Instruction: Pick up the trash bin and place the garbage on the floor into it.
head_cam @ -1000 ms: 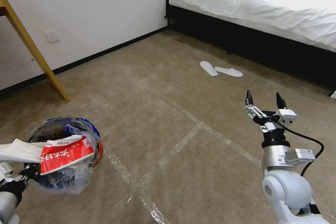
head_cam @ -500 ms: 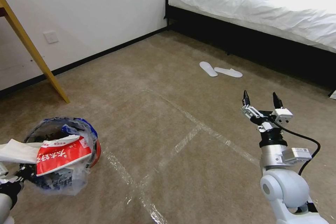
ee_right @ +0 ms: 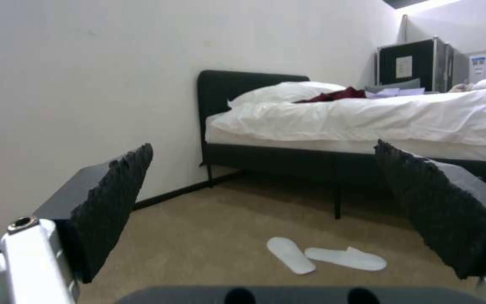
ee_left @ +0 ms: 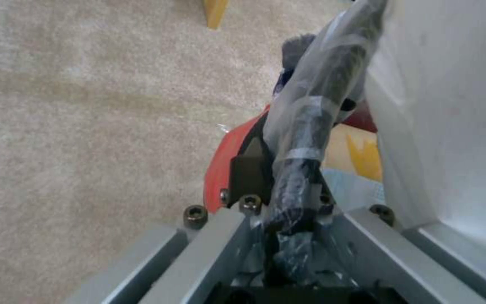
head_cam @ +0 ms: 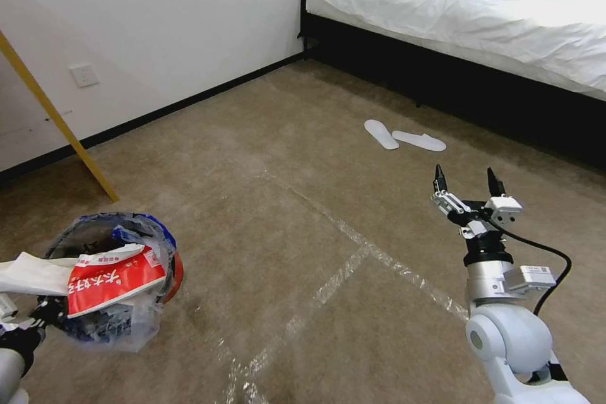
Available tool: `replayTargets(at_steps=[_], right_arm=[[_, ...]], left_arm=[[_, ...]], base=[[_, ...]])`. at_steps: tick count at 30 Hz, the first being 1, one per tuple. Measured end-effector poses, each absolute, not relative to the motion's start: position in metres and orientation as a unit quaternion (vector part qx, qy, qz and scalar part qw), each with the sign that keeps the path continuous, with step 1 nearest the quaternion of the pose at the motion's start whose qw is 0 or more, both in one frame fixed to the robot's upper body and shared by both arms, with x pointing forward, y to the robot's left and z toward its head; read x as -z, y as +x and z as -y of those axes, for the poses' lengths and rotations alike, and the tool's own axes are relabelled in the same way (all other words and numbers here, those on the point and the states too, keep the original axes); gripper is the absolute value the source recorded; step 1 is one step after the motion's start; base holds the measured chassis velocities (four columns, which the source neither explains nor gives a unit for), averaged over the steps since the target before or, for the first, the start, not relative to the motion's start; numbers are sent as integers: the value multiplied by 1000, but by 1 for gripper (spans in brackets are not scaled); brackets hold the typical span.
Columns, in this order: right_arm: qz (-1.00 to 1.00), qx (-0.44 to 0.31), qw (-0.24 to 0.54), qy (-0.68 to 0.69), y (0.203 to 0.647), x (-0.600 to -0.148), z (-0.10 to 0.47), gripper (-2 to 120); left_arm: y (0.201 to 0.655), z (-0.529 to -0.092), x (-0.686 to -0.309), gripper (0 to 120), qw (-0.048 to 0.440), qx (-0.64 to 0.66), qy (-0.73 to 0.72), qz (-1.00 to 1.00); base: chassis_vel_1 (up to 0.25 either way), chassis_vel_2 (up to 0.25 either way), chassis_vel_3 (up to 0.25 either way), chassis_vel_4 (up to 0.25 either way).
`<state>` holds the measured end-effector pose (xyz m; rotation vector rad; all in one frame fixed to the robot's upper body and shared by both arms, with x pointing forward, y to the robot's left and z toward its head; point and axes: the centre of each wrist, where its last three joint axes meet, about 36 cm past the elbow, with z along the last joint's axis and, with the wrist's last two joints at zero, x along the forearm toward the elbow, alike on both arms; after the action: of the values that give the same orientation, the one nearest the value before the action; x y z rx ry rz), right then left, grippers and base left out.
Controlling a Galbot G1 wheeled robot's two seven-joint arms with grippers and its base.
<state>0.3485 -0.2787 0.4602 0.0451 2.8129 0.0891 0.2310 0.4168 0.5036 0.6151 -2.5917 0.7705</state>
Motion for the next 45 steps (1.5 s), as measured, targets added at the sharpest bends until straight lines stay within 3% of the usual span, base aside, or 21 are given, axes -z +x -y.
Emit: replayTargets(at_steps=[45], right_arm=[[-988,-11,154,13,356,-445,272,100]], left_arm=[[235,-420,-500,0,185,-276,221,917]], base=[[-143,145,141,-143]])
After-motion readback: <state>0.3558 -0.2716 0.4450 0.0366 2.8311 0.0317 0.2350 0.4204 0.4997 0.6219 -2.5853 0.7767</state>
